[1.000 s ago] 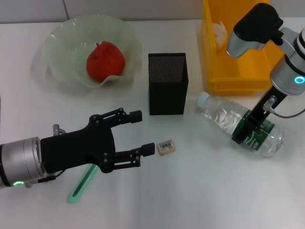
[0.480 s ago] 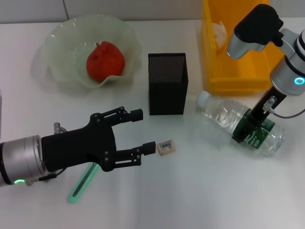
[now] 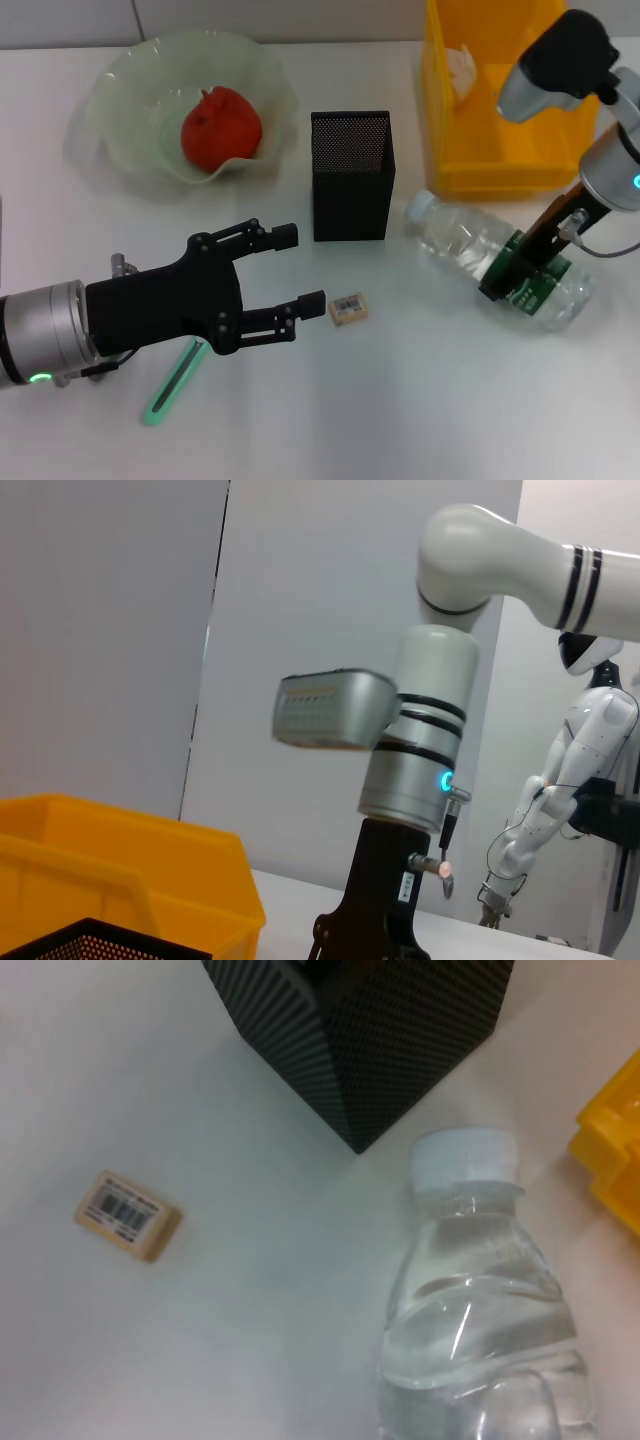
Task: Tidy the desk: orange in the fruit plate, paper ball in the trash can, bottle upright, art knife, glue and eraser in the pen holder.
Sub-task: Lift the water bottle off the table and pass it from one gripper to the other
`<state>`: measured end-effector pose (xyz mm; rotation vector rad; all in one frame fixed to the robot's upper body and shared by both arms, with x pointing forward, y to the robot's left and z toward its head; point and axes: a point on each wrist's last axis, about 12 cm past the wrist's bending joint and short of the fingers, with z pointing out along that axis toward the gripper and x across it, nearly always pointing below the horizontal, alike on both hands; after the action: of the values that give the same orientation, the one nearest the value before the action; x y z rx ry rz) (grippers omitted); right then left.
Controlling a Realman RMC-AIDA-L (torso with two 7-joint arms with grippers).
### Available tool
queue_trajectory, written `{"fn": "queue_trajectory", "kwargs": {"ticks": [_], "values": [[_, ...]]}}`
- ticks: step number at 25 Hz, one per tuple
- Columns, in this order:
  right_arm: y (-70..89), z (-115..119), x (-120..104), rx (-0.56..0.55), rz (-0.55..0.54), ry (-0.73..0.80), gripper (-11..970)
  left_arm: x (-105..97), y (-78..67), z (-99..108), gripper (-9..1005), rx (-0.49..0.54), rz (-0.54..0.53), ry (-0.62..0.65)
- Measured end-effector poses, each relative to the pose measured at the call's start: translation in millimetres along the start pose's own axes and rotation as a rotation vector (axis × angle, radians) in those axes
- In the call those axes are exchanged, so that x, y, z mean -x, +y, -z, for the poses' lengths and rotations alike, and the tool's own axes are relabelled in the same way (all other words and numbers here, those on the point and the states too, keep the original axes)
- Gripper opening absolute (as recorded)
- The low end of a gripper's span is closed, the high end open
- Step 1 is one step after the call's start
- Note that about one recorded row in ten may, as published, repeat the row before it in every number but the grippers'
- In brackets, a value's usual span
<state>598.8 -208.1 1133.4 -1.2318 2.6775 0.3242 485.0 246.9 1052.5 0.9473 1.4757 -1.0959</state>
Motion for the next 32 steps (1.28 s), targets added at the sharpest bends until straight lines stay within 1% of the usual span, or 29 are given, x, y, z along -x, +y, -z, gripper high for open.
{"fn": "queue_trajectory", "kwargs": {"ticks": [3, 4, 7, 8, 10, 13, 14, 15, 18, 19, 20, 21, 22, 23, 24, 25, 26, 28, 29, 30, 32], "values": [[2.3, 5.5, -11.0, 0.015, -0.002, -0.057, 771, -0.1, -0.1, 0.1, 811, 0.0, 0.0, 0.0], [4.6, 9.7, -19.5, 0.02, -0.002, -0.088, 771, -0.1, -0.1, 0.1, 811, 0.0, 0.0, 0.0], [7.5, 13.7, -28.7, 0.024, -0.003, -0.122, 769, 0.2, 0.2, -0.1, 811, 0.0, -0.001, 0.0], [13.0, 19.2, -39.3, 0.035, 0.009, -0.177, 768, 0.6, 0.4, -0.3, 811, 0.0, -0.001, -0.002], [15.6, 22.5, -43.5, 0.038, 0.018, -0.207, 767, 1.5, 0.9, -0.6, 811, 0.002, -0.003, -0.008], [24.0, 32.6, -60.5, 0.046, 0.035, -0.311, 765, 3.5, 1.9, -0.9, 811, 0.009, -0.004, -0.025], [27.2, 35.8, -71.1, 0.055, 0.045, -0.37, 765, 4.2, 2.1, -0.9, 811, 0.012, -0.004, -0.032], [27.2, 35.8, -71.1, 0.055, 0.045, -0.37, 765, 4.2, 2.1, -0.9, 811, 0.012, -0.004, -0.032], [31.2, 37.3, -85.8, 0.092, 0.068, -0.475, 765, 7.3, 3.8, -0.5, 811, 0.033, -0.003, -0.067], [31.2, 37.7, -95.1, 0.103, 0.073, -0.531, 765, 8.6, 4.6, -0.5, 811, 0.042, 0.0, -0.081], [31.2, 37.7, -95.1, 0.103, 0.073, -0.531, 765, 8.6, 4.6, -0.5, 811, 0.042, 0.0, -0.081], [30.8, 38.3, -102.3, 0.108, 0.079, -0.578, 765, 9.5, 5.2, -0.9, 811, 0.044, 0.003, -0.089], [30.8, 38.3, -102.3, 0.108, 0.079, -0.578, 765, 10.5, 5.7, -1.5, 811, 0.044, 0.007, -0.094], [30.8, 38.4, -105.8, 0.111, 0.082, -0.599, 765, 10.5, 5.7, -1.5, 811, 0.044, 0.007, -0.094], [31.4, 39.1, -112.0, 0.115, 0.098, -0.653, 765, 10.5, 5.7, -1.5, 811, 0.044, 0.007, -0.094], [31.4, 39.1, -112.0, 0.115, 0.098, -0.653, 765, 11.3, 6.1, -2.2, 811, 0.041, 0.01, -0.096], [32.4, 39.5, -117.5, 0.113, 0.125, -0.716, 765, 11.3, 6.1, -2.2, 811, 0.041, 0.01, -0.096], [32.9, 39.1, -119.9, 0.111, 0.141, -0.743, 765, 15.1, 7.7, -5.5, 811, 0.027, 0.027, -0.107], [34.2, 35.0, -124.3, 0.112, 0.18, -0.806, 765, 17.8, 9.3, -8.8, 811, 0.017, 0.048, -0.113], [34.2, 35.0, -124.3, 0.112, 0.18, -0.806, 765, 17.8, 9.3, -8.8, 811, 0.017, 0.048, -0.113], [35.5, 29.1, -127.7, 0.115, 0.224, -0.877, 765, 17.8, 9.3, -8.8, 810, 0.017, 0.048, -0.113]]}}
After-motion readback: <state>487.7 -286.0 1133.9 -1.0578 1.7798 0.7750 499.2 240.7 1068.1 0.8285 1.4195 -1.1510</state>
